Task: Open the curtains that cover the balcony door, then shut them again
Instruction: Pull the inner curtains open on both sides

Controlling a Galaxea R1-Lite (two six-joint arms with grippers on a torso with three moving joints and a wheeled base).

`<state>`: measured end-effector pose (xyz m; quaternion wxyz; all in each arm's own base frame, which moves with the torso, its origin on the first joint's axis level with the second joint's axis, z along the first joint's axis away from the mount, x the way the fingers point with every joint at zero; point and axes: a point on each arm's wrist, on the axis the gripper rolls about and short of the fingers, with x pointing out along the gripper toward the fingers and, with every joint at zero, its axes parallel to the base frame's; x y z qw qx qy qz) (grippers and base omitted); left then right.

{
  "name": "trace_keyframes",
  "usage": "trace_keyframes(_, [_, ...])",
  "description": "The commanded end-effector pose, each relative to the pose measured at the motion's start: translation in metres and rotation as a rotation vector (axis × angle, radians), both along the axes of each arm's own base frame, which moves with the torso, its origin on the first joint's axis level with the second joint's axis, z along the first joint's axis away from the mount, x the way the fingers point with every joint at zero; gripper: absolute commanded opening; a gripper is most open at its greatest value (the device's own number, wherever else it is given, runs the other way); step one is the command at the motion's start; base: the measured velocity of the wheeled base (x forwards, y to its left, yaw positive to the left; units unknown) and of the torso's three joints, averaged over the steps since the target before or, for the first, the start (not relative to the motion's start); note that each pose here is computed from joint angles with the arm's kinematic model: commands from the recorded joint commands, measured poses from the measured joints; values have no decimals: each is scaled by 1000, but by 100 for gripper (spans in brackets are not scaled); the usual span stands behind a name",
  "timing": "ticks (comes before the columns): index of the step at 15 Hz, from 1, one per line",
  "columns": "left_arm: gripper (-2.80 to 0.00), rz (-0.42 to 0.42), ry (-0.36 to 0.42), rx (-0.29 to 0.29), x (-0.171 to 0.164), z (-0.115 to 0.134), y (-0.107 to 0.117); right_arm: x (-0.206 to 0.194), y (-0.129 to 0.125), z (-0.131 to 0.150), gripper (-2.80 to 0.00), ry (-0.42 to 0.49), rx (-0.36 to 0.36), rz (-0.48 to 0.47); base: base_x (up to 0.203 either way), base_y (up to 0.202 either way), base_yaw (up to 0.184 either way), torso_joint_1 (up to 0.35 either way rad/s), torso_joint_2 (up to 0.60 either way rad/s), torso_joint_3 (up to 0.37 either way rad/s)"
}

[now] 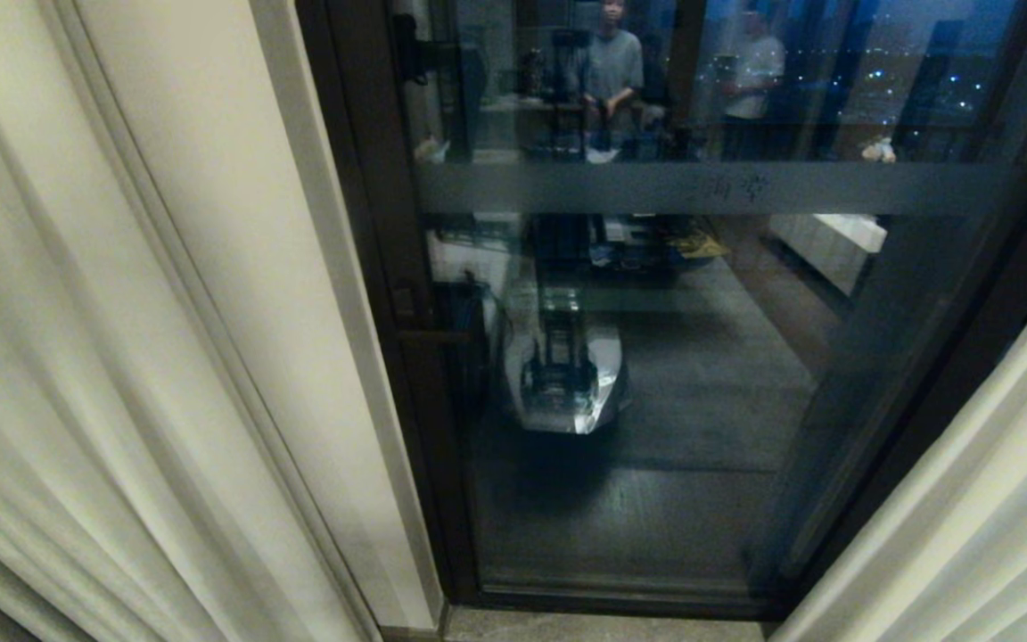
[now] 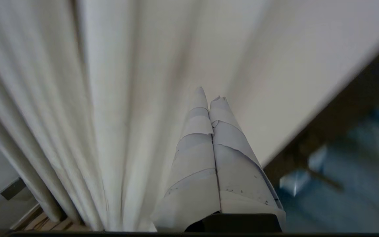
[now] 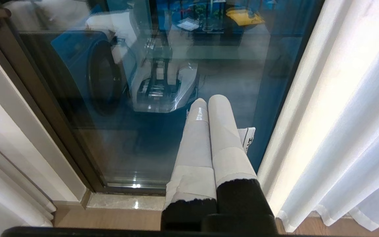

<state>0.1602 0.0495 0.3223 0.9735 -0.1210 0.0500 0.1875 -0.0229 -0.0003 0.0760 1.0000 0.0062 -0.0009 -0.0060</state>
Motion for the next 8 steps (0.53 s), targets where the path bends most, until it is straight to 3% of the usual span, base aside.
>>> trace_keyframes(1, [-280,-51,20,15,-8,-9,-10,0,0,0,-280,0,0,0,0,0,0,0,0,0])
trace_keyframes(8, [-280,-295,135,46,-51,-71,-45,0,0,0,-280,-1,0,0,0,0,0,0,0,0])
